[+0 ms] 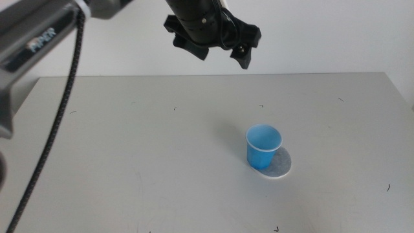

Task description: Place an empty cup on a cup mat.

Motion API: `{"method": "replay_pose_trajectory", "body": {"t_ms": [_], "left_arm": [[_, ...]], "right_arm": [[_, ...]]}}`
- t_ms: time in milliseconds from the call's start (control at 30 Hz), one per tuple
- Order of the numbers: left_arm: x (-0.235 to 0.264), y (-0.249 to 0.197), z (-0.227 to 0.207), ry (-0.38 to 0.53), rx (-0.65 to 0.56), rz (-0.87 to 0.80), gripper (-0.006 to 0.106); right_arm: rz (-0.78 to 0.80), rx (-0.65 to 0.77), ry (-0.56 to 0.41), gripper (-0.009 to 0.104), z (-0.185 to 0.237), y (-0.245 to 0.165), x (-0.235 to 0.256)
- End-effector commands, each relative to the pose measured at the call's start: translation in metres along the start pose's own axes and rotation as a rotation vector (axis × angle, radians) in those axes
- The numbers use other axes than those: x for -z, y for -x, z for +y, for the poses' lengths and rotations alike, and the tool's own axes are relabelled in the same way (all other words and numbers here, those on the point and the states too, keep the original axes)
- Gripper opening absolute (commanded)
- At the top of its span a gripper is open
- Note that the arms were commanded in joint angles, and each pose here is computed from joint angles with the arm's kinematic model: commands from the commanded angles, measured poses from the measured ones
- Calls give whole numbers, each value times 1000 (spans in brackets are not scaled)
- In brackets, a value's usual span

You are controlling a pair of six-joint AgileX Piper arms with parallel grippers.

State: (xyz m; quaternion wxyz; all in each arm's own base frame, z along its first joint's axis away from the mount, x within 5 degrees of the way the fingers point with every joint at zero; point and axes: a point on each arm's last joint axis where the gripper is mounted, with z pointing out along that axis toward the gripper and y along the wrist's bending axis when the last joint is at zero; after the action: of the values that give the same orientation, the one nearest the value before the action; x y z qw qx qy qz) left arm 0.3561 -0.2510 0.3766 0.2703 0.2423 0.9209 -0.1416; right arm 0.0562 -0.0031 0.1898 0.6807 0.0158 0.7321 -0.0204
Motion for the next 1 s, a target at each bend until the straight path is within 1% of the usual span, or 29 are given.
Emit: {"method": "replay_pose_trajectory", "body": {"t_ms": [0,167,300,467,567,667,733,833,967], "left_arm": [[65,6,3,33,-18,-150,103],[112,-7,19,189,-37,-140,103],[145,-21,29,321,-33,-184,103],[172,-50,38,423,27,-198,103],[176,-70,44,475,28,-191,103],[178,-87,51,491,21,-223,103],[176,-98,60,470,41,-260,103],[172,-116,73,409,103,-336,103],[164,-151,90,379,161,-411,103]], "right_arm": [[-109,17,2,94,0,12,3],[-109,17,2,94,0,12,3],[-109,17,2,94,0,12,3],[-109,17,2,94,0,12,3],[-109,17,2,94,0,12,3],[-109,17,2,94,0,12,3],[-109,17,2,94,0,12,3],[-109,17,2,94,0,12,3],[-109,17,2,94,0,12,3]]}}
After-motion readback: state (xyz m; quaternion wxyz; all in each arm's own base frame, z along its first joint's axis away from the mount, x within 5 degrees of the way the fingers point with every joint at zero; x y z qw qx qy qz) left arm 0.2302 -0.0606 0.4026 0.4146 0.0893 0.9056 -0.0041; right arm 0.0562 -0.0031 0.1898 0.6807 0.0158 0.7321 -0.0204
